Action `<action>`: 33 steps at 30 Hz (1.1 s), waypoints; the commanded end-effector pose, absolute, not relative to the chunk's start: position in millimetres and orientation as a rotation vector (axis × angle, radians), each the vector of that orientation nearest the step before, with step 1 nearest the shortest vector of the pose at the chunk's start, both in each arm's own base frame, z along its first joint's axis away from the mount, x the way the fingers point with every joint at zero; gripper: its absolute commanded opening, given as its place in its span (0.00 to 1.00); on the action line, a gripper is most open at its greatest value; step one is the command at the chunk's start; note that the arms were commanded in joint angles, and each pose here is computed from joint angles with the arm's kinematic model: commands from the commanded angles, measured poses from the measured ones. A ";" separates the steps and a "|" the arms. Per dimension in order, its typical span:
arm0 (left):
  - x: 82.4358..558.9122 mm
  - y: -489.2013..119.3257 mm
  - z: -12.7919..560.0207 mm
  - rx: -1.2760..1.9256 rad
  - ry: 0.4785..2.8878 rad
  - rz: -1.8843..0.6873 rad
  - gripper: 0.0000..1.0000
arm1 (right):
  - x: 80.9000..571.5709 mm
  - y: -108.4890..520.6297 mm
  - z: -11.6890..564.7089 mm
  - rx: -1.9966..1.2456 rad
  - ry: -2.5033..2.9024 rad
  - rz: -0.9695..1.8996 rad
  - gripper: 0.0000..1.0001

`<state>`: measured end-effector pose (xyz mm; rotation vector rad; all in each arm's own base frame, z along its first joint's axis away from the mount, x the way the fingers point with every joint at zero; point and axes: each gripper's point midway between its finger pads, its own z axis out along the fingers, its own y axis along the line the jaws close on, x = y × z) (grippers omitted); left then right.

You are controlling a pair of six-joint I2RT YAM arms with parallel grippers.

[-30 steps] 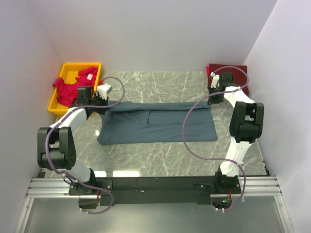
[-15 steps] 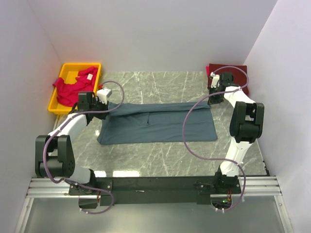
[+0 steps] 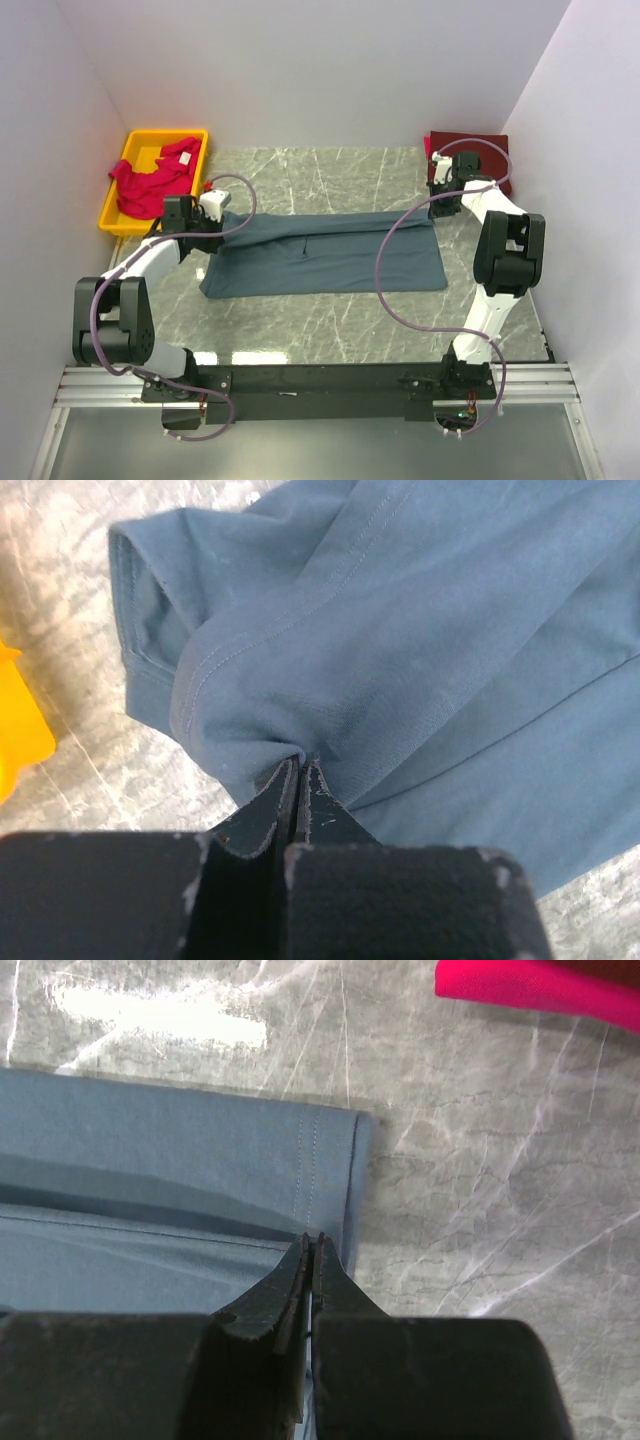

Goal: Fold and stack the t-shirts
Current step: Fold the tshirt

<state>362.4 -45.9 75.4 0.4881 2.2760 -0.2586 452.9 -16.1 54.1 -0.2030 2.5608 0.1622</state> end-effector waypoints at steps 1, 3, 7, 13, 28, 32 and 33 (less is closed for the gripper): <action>358.2 -46.6 76.9 0.475 2.266 -0.262 0.00 | 459.3 -31.0 76.1 -0.205 2.497 0.095 0.00; 353.7 -55.4 74.1 0.507 2.268 -0.268 0.00 | 459.6 -31.0 74.7 -0.205 2.500 0.096 0.00; 347.1 -60.5 65.8 0.508 2.291 -0.274 0.00 | 459.7 -30.6 73.1 -0.208 2.505 0.100 0.00; 343.2 -57.4 46.4 0.490 2.348 -0.253 0.00 | 456.1 -30.1 69.8 -0.224 2.515 0.103 0.00; 337.7 -58.3 43.8 0.489 2.381 -0.270 0.00 | 455.8 -32.9 64.3 -0.232 2.527 0.084 0.00; 335.3 -57.9 42.8 0.488 2.385 -0.269 0.01 | 454.2 -33.2 64.2 -0.237 2.528 0.081 0.00; 335.0 -58.2 43.2 0.487 2.385 -0.272 0.01 | 453.6 -31.6 64.2 -0.241 2.529 0.088 0.00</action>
